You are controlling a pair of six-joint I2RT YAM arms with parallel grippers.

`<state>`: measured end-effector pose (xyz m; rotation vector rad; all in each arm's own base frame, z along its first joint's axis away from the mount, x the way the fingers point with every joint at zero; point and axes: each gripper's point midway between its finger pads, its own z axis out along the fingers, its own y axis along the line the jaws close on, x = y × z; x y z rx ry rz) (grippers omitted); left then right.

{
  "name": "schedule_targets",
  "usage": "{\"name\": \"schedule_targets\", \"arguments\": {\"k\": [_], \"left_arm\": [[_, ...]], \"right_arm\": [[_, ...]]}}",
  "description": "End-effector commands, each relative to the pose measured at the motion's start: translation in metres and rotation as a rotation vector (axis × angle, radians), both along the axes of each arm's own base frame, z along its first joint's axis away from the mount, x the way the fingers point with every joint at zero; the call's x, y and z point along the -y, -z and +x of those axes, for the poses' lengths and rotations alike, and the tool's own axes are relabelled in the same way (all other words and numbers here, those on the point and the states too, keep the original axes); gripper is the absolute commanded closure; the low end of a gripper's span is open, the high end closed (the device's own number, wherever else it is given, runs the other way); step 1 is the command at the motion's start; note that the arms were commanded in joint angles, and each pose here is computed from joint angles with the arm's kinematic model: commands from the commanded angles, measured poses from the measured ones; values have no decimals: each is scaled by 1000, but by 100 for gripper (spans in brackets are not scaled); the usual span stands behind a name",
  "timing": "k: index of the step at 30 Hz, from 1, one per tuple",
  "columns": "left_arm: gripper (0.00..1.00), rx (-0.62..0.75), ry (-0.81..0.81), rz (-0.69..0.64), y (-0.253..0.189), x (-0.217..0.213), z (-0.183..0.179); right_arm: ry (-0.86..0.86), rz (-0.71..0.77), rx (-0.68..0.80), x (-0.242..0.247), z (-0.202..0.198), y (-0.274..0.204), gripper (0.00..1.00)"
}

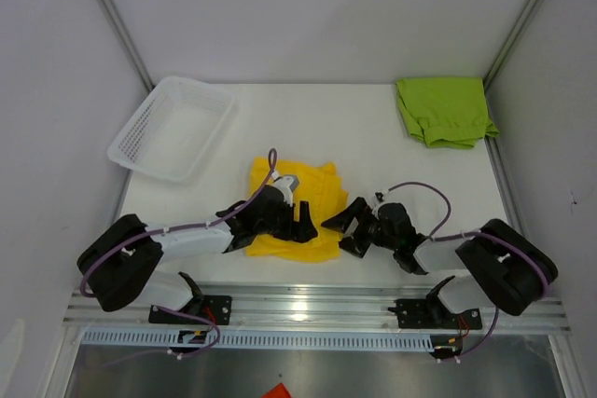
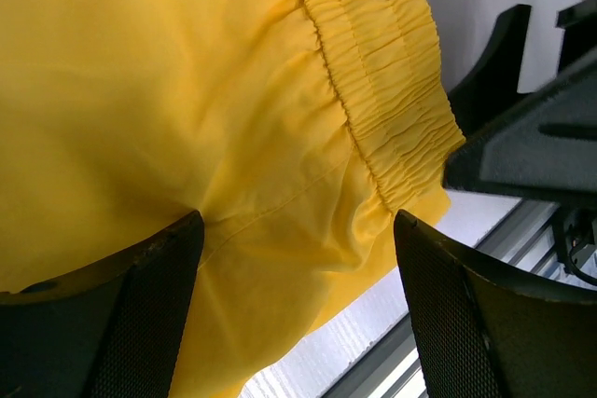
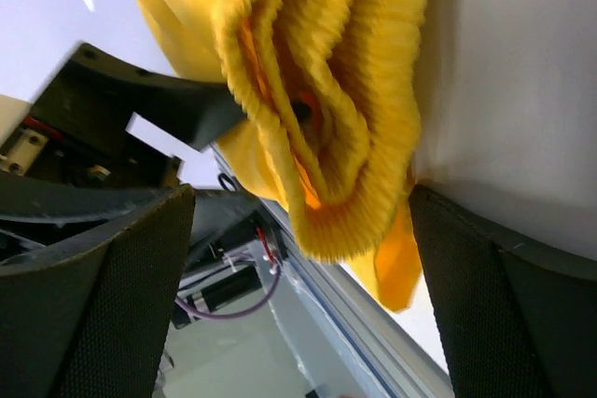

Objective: Fold and stack the shorts
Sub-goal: Neatly place the folded shorts to the corner

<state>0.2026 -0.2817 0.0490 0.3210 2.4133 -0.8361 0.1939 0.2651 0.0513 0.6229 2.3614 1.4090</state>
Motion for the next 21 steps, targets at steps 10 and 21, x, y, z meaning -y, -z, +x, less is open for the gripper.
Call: {"name": "schedule_targets", "arguments": {"k": [10, 21], "left_arm": [[17, 31, -40, -222, -38, 15, 1], [16, 114, -45, -185, -78, 10, 13]], "right_arm": [[56, -95, -2, 2, 43, 23, 75], [-34, -170, 44, 14, 80, 18, 45]]}}
